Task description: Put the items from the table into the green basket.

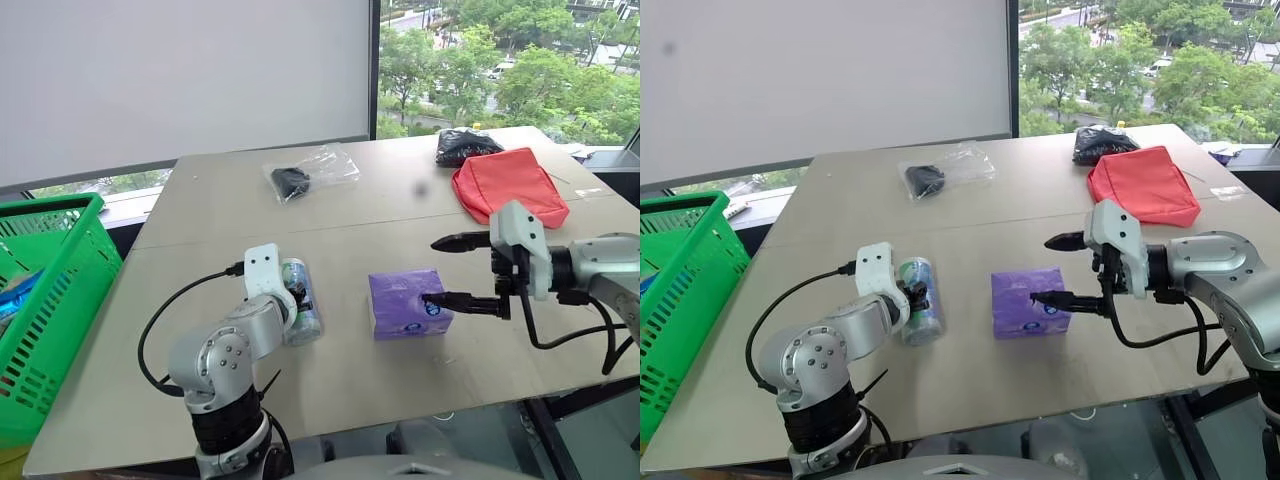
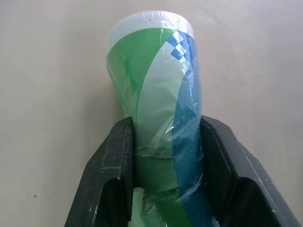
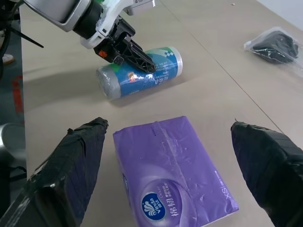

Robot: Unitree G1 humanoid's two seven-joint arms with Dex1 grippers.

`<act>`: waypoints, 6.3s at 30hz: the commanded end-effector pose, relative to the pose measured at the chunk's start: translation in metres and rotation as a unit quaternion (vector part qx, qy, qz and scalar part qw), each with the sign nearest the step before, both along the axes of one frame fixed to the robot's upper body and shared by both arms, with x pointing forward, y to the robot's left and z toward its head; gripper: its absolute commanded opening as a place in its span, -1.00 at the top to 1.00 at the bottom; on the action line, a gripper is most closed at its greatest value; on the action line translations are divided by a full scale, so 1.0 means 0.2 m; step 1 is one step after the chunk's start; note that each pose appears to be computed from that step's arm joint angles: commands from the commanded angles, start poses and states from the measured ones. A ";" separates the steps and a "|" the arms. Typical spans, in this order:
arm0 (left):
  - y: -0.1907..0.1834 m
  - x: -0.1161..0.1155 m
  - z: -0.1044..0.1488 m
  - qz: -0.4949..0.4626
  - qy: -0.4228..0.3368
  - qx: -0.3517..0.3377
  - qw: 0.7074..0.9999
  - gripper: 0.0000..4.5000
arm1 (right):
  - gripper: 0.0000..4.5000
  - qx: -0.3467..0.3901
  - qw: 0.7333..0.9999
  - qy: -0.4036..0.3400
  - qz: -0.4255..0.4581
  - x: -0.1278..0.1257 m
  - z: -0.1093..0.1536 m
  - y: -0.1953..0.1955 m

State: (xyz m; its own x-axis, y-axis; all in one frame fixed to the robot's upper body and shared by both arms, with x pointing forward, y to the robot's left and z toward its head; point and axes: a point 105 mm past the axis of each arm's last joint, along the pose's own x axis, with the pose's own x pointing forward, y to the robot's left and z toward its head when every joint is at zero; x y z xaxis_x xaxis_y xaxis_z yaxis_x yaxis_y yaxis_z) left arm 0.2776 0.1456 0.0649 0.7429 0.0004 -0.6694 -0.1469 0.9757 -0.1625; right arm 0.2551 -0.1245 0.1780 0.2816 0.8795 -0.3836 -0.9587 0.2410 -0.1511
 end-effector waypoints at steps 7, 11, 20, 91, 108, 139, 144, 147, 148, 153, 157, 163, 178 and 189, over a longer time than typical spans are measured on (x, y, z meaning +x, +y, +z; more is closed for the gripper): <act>0.14 0.02 0.02 0.063 0.013 0.055 0.996 0.39 | -1.00 0.010 1.000 -0.024 0.015 0.03 0.03 0.01; 0.21 0.17 0.30 0.081 -0.116 0.063 0.988 0.39 | -1.00 0.025 0.999 -0.027 0.026 0.05 0.04 0.04; 0.52 0.28 0.77 0.115 -0.258 0.220 0.934 0.39 | -1.00 0.110 0.992 -0.031 0.056 0.10 0.16 0.18; 0.01 -0.26 0.41 -0.491 -0.239 0.040 0.837 -1.00 | 0.54 0.050 0.929 0.281 -0.236 0.18 -0.55 -0.15; -0.01 -0.14 0.44 -0.414 -0.288 -0.010 0.864 -1.00 | 0.93 0.185 0.957 0.178 -0.133 0.27 -0.20 0.10; -0.31 0.04 0.26 -0.477 -0.266 -0.211 0.811 -1.00 | 0.93 0.225 0.962 0.142 -0.061 0.23 -0.05 0.25; -0.35 0.03 0.21 -0.506 -0.237 -0.225 0.798 -0.77 | 1.00 0.217 0.964 0.139 -0.071 0.25 -0.07 0.24; -0.37 0.04 0.19 -0.505 -0.230 -0.225 0.801 -0.26 | 1.00 0.218 0.964 0.137 -0.072 0.25 -0.07 0.25; -0.37 0.04 0.18 -0.506 -0.227 -0.225 0.801 -0.12 | 1.00 0.218 0.963 0.137 -0.073 0.25 -0.07 0.25; -0.39 0.04 0.10 -0.507 -0.202 -0.201 0.813 0.92 | 1.00 0.220 0.963 0.135 -0.075 0.25 -0.07 0.25; -0.39 0.05 0.03 -0.498 -0.176 -0.175 0.831 0.97 | 1.00 0.225 0.962 0.129 -0.080 0.26 -0.06 0.24; -0.37 0.13 -0.01 -0.449 -0.177 -0.144 0.864 0.97 | 1.00 0.223 0.966 0.096 -0.086 0.27 -0.02 0.17; -0.40 0.07 0.23 -0.387 -0.219 -0.151 0.883 -0.05 | -0.52 0.024 0.998 0.038 -0.041 0.02 -0.07 -0.32; -0.53 0.09 -0.04 -0.383 -0.079 -0.152 0.908 -0.05 | -0.52 -0.002 1.000 -0.024 -0.012 0.01 -0.05 -0.34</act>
State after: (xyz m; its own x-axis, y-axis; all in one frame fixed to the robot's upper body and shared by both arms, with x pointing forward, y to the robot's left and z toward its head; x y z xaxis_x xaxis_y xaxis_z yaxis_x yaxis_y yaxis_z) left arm 0.2961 0.0406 0.0683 0.5464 -0.7446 -0.3835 0.6176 0.6675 -0.4159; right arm 0.2574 -0.1929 0.1565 0.3086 0.8620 -0.4022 -0.9509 0.2694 -0.1523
